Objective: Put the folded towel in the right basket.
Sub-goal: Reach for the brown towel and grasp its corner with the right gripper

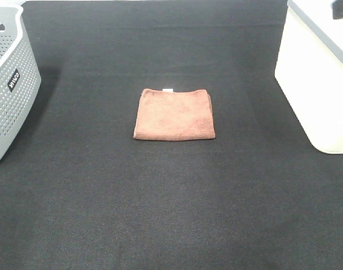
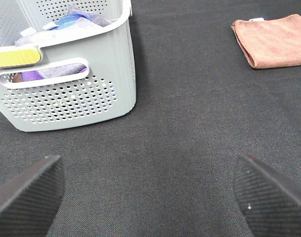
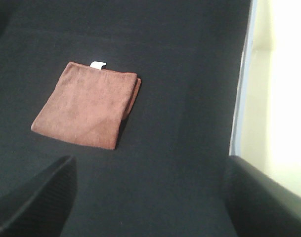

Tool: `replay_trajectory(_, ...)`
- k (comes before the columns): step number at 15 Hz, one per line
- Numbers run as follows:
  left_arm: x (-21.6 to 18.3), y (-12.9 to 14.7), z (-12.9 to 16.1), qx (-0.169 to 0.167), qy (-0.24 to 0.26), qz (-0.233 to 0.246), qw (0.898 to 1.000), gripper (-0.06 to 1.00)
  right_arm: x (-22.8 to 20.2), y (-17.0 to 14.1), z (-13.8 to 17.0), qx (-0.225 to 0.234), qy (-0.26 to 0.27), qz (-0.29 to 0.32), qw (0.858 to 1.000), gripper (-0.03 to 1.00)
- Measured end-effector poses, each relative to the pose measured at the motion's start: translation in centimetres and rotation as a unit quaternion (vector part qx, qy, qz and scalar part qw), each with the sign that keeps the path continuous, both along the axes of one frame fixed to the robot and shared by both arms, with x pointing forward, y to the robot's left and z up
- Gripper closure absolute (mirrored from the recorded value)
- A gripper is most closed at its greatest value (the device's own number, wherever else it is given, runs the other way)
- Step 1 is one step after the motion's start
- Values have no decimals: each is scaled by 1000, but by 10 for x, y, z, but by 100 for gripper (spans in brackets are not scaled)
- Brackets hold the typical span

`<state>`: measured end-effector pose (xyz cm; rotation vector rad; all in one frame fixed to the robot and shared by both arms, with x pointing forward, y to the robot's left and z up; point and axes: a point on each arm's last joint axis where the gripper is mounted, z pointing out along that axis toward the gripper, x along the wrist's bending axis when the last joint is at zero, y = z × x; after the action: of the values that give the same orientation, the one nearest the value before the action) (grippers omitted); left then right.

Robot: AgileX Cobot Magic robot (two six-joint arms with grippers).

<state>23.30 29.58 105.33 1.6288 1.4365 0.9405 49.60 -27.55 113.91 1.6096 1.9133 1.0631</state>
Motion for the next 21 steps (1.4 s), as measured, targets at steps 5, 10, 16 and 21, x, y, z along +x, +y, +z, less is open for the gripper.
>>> replay_trajectory(5, 0, 0, 0, 0, 0, 0, 1000, 6, 52, 30, -12, -5, 13, 56, 998, 21)
replay_trajectory(10, 0, 0, 0, 0, 0, 0, 1000, 6, 83, 89, -33, -26, 20, 118, 992, 21)
replay_trajectory(16, 0, 0, 0, 0, 0, 0, 1000, 6, 145, 115, -100, -11, 170, 131, 977, 21)
replay_trajectory(21, 0, 0, 0, 0, 0, 0, 1000, 6, 174, 120, -140, -27, 273, 106, 956, 21)
